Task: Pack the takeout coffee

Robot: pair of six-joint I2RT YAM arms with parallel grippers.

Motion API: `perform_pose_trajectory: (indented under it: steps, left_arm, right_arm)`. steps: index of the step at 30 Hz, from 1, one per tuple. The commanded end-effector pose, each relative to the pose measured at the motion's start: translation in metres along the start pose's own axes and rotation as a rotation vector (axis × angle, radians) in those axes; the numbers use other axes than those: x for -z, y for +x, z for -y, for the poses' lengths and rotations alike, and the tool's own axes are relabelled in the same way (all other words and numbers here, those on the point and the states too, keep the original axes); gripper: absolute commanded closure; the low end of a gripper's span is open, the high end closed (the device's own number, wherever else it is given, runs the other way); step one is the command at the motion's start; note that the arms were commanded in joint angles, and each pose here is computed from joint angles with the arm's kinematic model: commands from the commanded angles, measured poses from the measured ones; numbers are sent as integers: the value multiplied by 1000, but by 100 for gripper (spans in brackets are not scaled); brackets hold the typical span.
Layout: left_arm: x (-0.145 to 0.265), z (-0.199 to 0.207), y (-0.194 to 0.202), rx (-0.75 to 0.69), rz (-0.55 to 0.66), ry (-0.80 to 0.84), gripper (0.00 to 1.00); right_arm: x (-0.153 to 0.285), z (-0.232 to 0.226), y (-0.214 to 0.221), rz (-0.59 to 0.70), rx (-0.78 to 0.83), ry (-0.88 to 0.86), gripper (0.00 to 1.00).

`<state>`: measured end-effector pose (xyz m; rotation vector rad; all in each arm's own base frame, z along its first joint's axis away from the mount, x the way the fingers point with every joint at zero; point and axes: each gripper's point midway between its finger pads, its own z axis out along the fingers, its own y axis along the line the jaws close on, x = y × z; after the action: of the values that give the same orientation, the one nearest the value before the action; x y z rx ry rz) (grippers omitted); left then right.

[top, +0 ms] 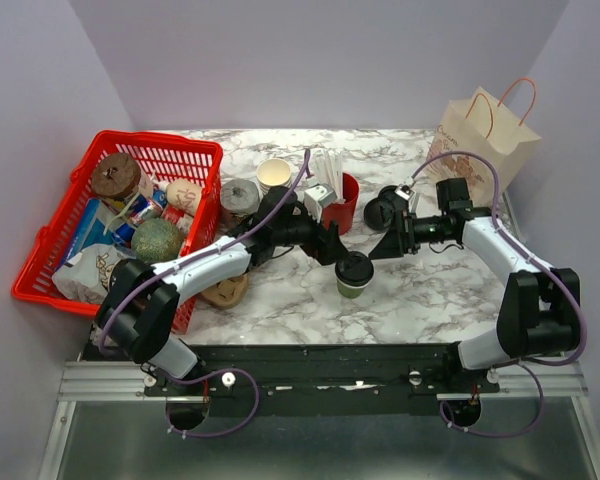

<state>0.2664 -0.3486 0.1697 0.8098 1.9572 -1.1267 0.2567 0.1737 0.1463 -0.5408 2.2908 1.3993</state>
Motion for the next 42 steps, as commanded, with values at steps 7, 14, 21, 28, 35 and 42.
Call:
perform_pose_trajectory:
  steps: [7, 14, 21, 28, 35, 42]
  left_arm:
    - [-11, 0, 12, 67, -3, 50, 11]
    - [-12, -4, 22, 68, -19, 42, 12]
    - [-13, -3, 27, 60, -27, 49, 12]
    - [-14, 0, 30, 46, -38, 59, 12]
    - [-15, 3, 33, 30, -50, 68, 12]
    - [-16, 7, 34, 18, -54, 79, 13]
  right_arm:
    - [-13, 7, 18, -20, -134, 2, 10]
    - [-16, 7, 22, -30, -157, -6, 11]
    - [-25, 15, 29, -54, -183, 23, 13]
    - [-26, 20, 30, -64, -188, 49, 16]
    - [-26, 23, 37, -78, -196, 71, 18]
    - [-24, 23, 40, -79, -191, 78, 19]
